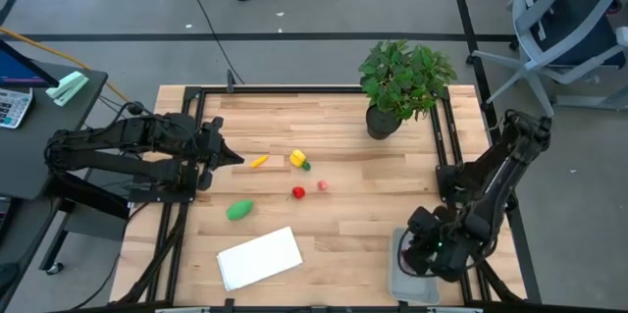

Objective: Pick and placing Produce into tupperware
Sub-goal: Put the bottom pink peach into the gray bin, then put the pink peach into the gray bin

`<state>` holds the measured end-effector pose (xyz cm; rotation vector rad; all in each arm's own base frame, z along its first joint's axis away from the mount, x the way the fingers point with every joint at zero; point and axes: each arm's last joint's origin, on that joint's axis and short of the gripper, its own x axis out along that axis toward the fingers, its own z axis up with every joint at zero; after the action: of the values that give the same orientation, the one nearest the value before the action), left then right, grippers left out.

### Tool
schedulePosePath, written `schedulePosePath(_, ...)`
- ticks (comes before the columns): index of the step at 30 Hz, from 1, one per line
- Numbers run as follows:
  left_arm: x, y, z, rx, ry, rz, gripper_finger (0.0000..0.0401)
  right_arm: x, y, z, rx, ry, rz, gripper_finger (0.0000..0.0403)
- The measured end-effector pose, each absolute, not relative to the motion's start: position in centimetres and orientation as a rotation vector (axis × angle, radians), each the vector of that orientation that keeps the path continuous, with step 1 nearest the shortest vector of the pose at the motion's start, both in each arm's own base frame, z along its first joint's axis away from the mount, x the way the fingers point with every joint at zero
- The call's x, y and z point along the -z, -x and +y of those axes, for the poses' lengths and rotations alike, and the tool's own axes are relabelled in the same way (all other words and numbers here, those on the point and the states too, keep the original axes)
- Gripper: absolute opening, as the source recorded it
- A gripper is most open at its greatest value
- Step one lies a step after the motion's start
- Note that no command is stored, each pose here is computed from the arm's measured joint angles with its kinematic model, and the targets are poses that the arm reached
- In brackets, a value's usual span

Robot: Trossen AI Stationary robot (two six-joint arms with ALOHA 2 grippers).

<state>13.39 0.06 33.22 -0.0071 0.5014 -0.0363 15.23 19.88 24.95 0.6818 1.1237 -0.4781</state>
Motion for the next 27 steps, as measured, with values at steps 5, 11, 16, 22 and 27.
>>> schedulePosePath(5,-33.2,-13.4,0.1,0.036,0.007,0.501,0.0021,-23.8,-16.1,20.0,0.527,-0.652,1.133,0.0094)
schedulePosePath(11,-33.2,-13.4,0.1,0.036,0.007,0.501,0.0023,-23.5,-17.3,19.3,0.577,-0.687,1.154,0.0127)
schedulePosePath(16,-33.2,-13.4,0.1,0.036,0.007,0.501,0.0015,-23.5,-17.9,18.7,0.598,-0.72,1.174,0.0137)
schedulePosePath(22,-33.2,-13.4,0.1,0.037,0.006,0.501,0.0014,-23.6,-19.5,17.1,0.585,-0.588,1.089,0.0135)
schedulePosePath(27,-33.2,-13.4,0.1,0.037,0.005,0.501,0.0022,-24.2,-22.7,14.4,0.592,-0.425,0.864,0.0135)
